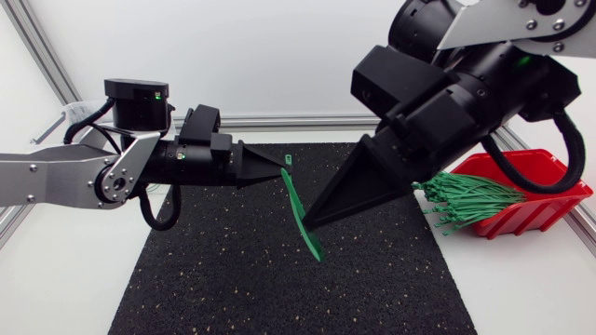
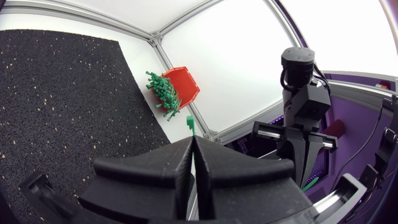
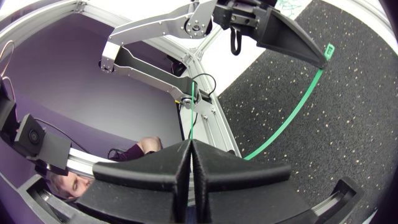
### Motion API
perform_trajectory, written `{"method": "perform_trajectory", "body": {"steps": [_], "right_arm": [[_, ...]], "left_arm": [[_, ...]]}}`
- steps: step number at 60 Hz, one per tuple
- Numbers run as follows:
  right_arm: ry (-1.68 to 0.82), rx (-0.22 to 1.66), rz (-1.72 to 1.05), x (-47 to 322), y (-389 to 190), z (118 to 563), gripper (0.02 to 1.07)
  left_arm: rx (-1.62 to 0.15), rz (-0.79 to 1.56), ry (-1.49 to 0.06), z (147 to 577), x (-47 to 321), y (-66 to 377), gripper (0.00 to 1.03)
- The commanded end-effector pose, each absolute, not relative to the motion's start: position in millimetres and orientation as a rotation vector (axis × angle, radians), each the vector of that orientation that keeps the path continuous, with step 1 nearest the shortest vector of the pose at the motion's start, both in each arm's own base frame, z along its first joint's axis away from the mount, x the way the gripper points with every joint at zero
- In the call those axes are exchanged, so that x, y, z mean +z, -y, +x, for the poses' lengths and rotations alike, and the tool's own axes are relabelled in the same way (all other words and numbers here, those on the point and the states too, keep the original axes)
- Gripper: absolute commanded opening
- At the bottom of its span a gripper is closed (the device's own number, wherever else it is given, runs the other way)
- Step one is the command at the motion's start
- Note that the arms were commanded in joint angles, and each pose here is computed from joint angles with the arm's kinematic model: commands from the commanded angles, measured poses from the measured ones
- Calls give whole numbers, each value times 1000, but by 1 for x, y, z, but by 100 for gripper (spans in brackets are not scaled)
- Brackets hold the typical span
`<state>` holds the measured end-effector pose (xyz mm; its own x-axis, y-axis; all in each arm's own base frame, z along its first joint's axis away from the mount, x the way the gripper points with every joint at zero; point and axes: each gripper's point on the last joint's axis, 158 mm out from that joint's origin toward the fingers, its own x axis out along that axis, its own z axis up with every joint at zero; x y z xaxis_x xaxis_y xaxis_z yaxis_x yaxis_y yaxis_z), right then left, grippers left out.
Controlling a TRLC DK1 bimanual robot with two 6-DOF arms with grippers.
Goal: Take a green cable tie from the red box, thread the tail through the head to close it, then place it in the transparent bin on the left.
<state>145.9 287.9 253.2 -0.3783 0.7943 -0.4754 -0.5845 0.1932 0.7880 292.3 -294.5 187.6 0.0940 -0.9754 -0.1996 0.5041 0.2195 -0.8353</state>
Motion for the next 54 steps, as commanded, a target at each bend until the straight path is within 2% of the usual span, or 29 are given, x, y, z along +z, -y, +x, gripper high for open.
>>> {"method": "perform_trajectory", "body": {"steps": [1, 4, 7, 17, 24, 30, 54], "right_arm": [[-1325, 1498, 235, 254, -290, 144, 8], [-1415, 1475, 298, 257, -295, 133, 8], [-1455, 1533, 401, 268, -297, 116, 8], [-1516, 1347, 544, 275, -280, 135, 8], [-1549, 1316, 569, 279, -281, 133, 8], [-1708, 1215, 698, 273, -282, 129, 8], [-1812, 1164, 883, 294, -291, 142, 8]], "left_arm": [[-1242, -664, -866, 285, 188, 294, 4], [-1243, -663, -863, 285, 189, 294, 4], [-1244, -660, -857, 285, 190, 294, 4], [-1254, -644, -820, 283, 191, 295, 4], [-1259, -624, -763, 281, 194, 296, 4], [-1269, -610, -728, 278, 196, 298, 4], [-1281, -554, -560, 260, 216, 306, 4]]}}
